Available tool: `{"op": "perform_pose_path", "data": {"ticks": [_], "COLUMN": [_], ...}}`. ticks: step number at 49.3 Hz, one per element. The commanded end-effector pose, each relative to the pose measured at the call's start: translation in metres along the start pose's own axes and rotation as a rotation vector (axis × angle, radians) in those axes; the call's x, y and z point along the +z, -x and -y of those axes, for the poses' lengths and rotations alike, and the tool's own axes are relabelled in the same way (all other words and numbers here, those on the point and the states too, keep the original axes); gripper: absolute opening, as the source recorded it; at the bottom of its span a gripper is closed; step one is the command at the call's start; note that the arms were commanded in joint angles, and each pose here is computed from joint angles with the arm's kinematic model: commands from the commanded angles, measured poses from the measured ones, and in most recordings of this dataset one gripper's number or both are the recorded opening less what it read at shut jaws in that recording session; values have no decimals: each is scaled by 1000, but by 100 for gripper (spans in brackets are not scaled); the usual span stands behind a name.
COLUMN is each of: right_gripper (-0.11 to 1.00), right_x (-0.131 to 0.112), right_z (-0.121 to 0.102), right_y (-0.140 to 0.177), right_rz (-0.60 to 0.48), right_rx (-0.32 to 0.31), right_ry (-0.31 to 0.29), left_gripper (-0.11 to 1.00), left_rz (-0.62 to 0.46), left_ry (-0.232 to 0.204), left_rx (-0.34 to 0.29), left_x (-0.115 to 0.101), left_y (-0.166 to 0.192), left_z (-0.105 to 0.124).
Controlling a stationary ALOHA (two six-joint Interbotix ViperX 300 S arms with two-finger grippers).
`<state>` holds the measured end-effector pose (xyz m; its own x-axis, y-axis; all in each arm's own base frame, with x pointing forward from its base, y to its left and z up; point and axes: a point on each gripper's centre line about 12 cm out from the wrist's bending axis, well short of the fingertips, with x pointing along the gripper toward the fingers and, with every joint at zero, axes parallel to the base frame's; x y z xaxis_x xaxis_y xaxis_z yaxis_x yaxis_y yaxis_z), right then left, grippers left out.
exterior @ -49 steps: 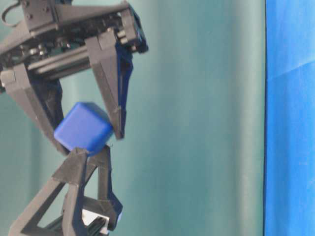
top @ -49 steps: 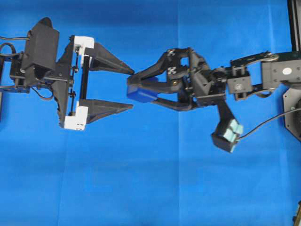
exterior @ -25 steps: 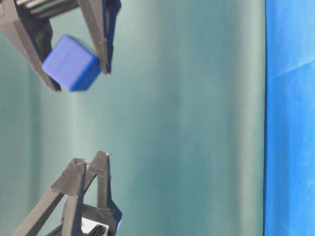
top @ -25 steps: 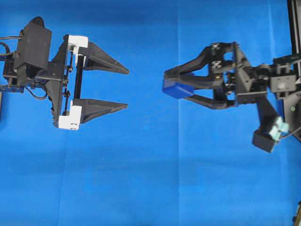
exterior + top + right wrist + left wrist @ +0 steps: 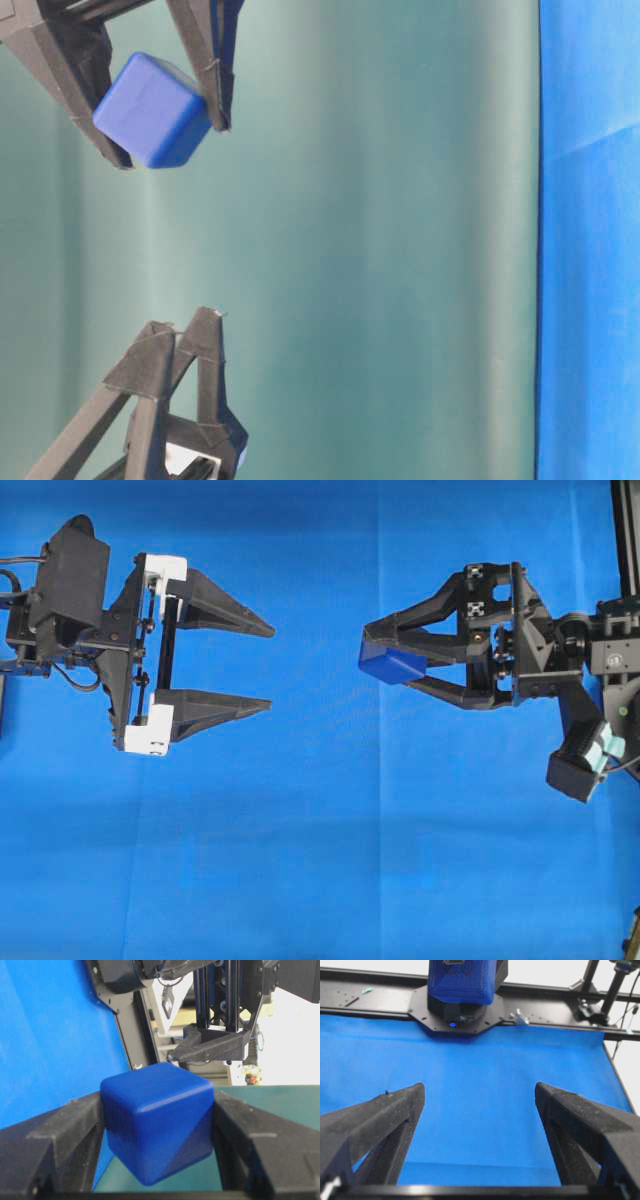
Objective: Handover the blue block to the right arm after grasping it with the left arm, then place it in the designated position.
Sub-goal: 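Open the left gripper and pull the cube away with the right gripper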
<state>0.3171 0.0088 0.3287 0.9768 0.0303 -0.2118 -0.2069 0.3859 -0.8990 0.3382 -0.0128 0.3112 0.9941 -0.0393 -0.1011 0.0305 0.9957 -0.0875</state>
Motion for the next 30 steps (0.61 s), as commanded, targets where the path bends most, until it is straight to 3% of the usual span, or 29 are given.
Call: {"op": "perform_pose_path", "data": {"ticks": [1,8,13,18,30], "right_gripper": [54,54,54,54,54], "right_x": [4,3,4,4,4], "right_z": [7,7,7,7,7], "right_y": [2,2,2,2,4], "right_rz": [13,9,12,11,16], "right_rx": [-21,-18,-18,-17,-20], "right_ry": [-6,-16,-71,-168,-463], "left_gripper": [93,93,93,93,93], "left_rz": [32,32,35,35,38], "left_ry": [-1,-1,-5,-8,-12], "left_rx": [-2,0,-2,-2,-2], "left_x": [10,10,11,11,12], "left_y": [3,3,2,2,2], "left_z": [0,0,1,1,1]}}
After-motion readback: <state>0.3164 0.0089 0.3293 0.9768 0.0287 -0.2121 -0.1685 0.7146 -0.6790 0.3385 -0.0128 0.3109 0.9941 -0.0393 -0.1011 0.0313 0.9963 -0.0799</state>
